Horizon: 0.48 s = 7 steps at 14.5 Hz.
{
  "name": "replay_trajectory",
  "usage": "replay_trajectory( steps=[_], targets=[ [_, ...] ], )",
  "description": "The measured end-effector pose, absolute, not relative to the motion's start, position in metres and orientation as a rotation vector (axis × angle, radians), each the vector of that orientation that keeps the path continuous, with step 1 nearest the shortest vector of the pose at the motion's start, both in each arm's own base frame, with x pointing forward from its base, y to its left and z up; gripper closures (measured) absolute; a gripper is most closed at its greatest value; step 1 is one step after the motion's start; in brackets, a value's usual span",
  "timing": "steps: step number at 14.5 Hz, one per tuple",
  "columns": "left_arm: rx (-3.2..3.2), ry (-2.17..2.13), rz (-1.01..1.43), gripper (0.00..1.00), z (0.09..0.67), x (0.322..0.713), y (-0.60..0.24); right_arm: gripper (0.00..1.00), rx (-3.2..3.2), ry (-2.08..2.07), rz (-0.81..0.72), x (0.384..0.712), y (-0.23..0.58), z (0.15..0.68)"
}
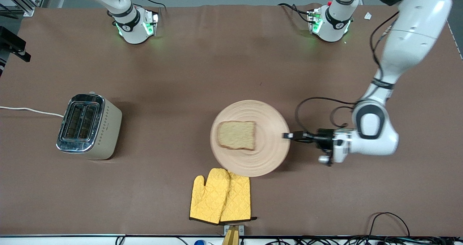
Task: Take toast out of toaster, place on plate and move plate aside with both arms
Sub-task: 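Slide the plate with the left gripper away from the toaster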
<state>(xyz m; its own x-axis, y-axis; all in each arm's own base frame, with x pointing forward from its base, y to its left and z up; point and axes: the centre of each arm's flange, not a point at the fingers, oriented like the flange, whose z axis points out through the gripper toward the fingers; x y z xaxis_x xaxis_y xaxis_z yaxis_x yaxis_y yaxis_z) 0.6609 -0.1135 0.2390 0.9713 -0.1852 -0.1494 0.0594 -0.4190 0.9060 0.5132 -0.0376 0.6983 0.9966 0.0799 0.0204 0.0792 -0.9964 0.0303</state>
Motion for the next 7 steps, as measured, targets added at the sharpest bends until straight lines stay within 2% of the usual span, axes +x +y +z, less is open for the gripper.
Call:
replay_trajectory(
  steps=[4,7],
  targets=[
    [1.969,-0.078,-0.350,0.90,0.237,0.645,-0.001,0.00,3.085,0.147,0.038,0.515,-0.022,0.699],
    [1.970,-0.077,-0.317,0.90,0.229,0.634,0.057,0.00,3.075,0.107,0.036,0.516,-0.028,0.696]
  ],
)
